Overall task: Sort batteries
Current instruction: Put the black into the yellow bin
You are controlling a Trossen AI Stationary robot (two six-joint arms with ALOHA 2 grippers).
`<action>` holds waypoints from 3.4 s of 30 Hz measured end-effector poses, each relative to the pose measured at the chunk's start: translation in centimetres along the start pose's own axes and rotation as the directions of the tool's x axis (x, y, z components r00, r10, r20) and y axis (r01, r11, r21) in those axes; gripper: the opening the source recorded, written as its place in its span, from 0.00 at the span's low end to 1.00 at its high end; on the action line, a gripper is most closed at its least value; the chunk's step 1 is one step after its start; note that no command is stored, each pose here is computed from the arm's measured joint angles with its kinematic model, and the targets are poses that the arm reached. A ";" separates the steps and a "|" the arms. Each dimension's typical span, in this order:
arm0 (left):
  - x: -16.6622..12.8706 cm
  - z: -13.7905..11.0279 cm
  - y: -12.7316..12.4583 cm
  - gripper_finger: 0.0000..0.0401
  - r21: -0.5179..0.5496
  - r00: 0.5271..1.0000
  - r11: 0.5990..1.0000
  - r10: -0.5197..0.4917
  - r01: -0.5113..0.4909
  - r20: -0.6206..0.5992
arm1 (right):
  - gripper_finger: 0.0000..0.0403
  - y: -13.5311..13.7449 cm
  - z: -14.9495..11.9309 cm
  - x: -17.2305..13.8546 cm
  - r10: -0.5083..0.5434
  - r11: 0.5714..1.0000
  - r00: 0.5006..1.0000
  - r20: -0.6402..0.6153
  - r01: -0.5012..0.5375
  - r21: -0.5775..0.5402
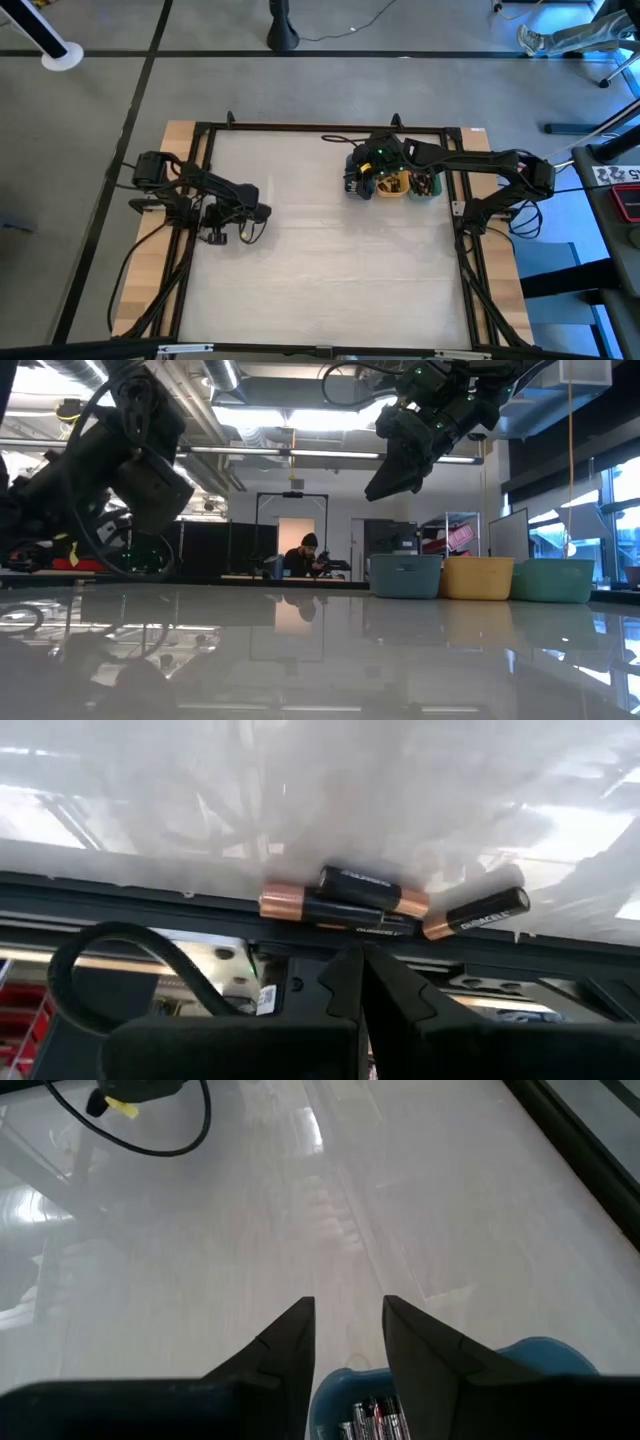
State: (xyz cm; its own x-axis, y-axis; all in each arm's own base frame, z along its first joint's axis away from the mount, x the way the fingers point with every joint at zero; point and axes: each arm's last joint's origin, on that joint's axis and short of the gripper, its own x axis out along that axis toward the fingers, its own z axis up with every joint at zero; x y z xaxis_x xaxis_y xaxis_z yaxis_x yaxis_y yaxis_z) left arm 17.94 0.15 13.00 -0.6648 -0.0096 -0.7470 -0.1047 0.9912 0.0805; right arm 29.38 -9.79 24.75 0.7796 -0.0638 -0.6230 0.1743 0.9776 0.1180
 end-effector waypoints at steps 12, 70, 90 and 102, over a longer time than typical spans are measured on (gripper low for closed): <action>-2.3 0.1 -0.6 0.00 -0.023 0.987 0.999 -0.021 0.025 0.161 | 0.30 0.2 0.5 0.0 0.056 0.998 0.997 0.047 -0.056 -0.006; 3.3 -0.8 -2.4 0.00 -0.435 0.987 0.890 -0.092 0.141 0.131 | 0.30 3.3 1.8 0.2 0.201 0.979 0.964 0.171 -0.203 -0.008; -3.6 0.3 1.2 0.00 -0.514 0.909 0.823 -0.008 0.243 0.417 | 0.30 3.3 1.8 0.2 0.201 0.979 0.964 0.173 -0.202 -0.012; -0.7 -2.5 0.4 0.00 -0.521 0.967 0.817 -0.167 0.246 0.194 | 0.30 3.1 1.8 0.2 0.156 0.987 0.971 0.179 -0.148 -0.055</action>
State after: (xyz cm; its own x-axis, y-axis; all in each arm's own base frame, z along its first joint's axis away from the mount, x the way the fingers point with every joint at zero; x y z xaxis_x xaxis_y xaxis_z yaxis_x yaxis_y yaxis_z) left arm 16.49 0.26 15.23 -0.4814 -0.1497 -0.8636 -0.6347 0.7391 0.2257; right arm 31.22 -7.12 26.40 0.8921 0.0546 -0.4486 0.0235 0.9857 0.1669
